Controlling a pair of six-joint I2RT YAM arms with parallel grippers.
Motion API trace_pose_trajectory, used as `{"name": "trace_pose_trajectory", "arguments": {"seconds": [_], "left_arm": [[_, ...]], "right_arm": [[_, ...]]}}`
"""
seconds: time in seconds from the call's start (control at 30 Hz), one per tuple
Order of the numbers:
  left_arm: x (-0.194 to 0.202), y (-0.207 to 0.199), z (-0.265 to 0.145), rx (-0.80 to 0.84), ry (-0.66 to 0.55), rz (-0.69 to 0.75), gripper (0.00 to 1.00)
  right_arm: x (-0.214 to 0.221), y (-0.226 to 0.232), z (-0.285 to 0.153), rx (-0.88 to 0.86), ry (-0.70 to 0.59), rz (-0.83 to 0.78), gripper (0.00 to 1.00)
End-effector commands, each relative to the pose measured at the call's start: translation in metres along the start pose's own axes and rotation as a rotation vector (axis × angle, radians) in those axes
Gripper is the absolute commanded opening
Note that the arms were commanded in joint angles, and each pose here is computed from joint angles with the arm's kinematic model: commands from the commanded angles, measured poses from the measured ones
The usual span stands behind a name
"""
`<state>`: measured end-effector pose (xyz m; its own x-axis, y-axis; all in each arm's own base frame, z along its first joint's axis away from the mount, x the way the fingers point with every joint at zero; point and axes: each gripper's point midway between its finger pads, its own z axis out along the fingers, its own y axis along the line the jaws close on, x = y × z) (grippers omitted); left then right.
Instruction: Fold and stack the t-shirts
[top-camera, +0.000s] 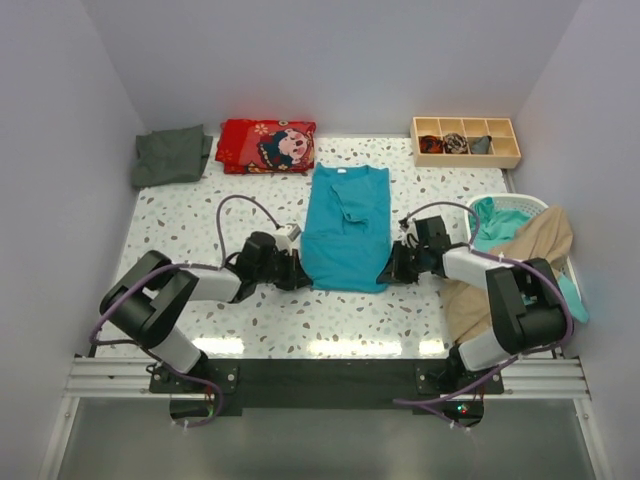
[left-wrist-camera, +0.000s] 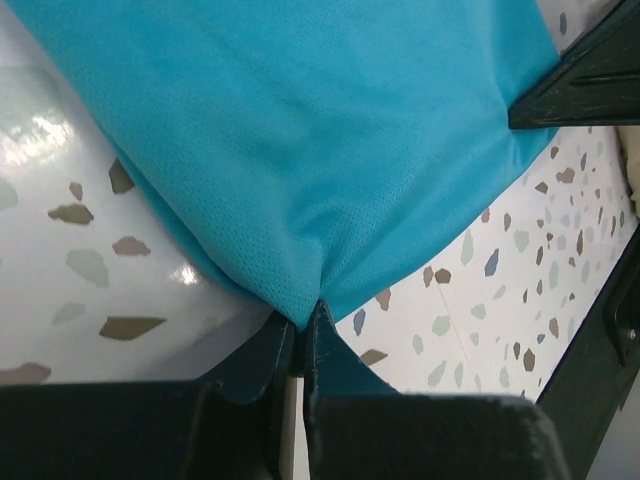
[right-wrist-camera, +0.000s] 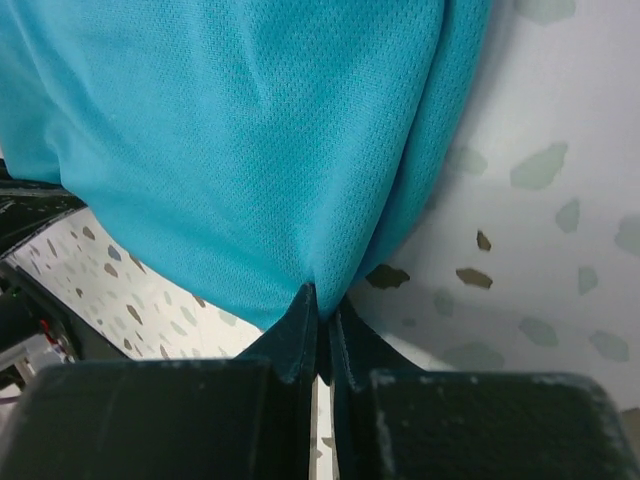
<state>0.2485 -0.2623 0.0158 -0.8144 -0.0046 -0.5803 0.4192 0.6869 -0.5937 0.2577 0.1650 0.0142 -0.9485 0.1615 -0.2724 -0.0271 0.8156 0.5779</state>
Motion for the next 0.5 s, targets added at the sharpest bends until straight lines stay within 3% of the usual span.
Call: {"name": "trace_pose_trajectory", "arguments": {"seconds": [0.0,0.23,0.47], "left_arm": [[0.03,0.008,-0.018,-0.093,0.103,0.02,0.0],[0.078,-0.051,-0.041,-0.048,0.191,0.037,0.0],[0.098,-0.069,-0.069,-0.087,0.176,0.012,0.0]], "right_arm": [[0.024,-0.009,-0.016,0.06,0.026,0.007,0.0],[0.064,0.001,-0.042,0.069,0.034,-0.008,0.0],[0.099,0.018,-0.067,0.043,-0.01,-0.034,0.0]]}}
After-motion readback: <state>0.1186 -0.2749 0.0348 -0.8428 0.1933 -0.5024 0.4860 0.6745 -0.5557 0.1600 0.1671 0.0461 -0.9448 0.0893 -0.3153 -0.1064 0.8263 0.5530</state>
